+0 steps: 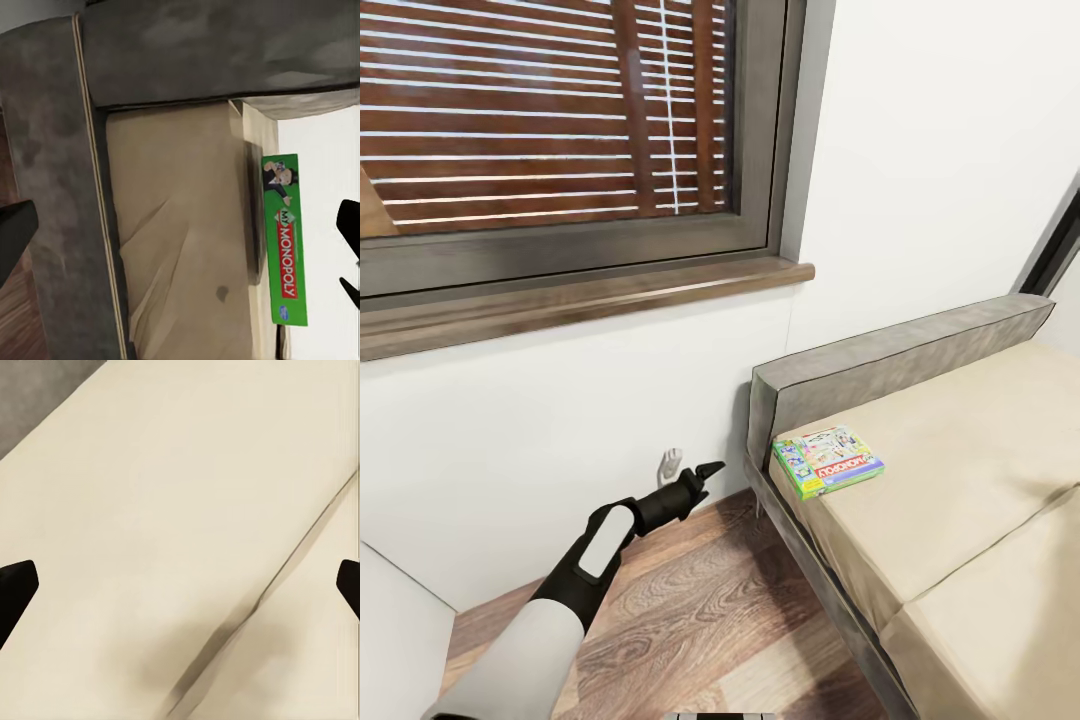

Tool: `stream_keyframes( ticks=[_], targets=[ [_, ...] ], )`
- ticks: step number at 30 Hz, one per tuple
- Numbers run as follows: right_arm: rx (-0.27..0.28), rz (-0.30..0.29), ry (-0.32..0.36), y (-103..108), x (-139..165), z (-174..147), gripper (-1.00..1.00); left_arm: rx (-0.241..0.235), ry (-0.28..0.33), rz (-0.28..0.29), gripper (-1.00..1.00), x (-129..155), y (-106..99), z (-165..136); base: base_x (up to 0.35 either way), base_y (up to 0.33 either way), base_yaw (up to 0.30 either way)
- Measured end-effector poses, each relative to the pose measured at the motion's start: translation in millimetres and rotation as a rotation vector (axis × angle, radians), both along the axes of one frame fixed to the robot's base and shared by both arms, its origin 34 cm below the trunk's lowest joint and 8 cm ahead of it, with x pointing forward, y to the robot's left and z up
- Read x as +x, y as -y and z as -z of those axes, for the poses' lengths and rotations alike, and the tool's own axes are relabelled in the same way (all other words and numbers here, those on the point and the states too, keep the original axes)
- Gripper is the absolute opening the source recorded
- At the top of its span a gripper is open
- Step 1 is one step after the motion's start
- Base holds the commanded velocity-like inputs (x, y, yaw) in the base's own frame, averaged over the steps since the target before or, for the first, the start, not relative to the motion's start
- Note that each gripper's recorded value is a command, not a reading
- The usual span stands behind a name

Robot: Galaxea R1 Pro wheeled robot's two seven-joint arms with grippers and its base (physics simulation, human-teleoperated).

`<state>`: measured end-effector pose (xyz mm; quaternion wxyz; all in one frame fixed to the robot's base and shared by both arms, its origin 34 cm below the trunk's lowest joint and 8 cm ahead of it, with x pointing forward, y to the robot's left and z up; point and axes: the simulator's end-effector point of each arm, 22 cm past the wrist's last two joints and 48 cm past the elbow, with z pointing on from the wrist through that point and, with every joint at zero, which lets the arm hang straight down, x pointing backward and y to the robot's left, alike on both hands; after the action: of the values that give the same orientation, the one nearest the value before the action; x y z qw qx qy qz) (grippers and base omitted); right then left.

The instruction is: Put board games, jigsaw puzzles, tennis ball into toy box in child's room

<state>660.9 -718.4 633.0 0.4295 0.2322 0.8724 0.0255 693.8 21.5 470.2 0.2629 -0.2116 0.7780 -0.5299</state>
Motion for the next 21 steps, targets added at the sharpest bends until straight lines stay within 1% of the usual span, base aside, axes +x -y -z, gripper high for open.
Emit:
stream_keyframes(
  ticks=[13, 17, 18, 21],
  targets=[
    [-0.007, 0.006, 0.001, 4, -3, -3, 1.00, -0.021, -0.016, 0.000, 1.00, 2, 4, 0, 0.000, 0.000, -0.001],
    [-0.007, 0.006, 0.000, 4, -3, -3, 1.00, -0.023, -0.027, 0.002, 1.00, 0, 6, 3, 0.000, 0.000, -0.107],
    [-0.007, 0.006, 0.000, 4, -2, -3, 1.00, -0.022, -0.044, 0.003, 1.00, -2, 7, 10, 0.000, 0.000, -0.187],
    [-0.007, 0.006, 0.000, 4, -2, -3, 1.00, -0.035, -0.073, -0.002, 1.00, -5, 7, 17, 0.000, 0.000, -0.195]
  ],
)
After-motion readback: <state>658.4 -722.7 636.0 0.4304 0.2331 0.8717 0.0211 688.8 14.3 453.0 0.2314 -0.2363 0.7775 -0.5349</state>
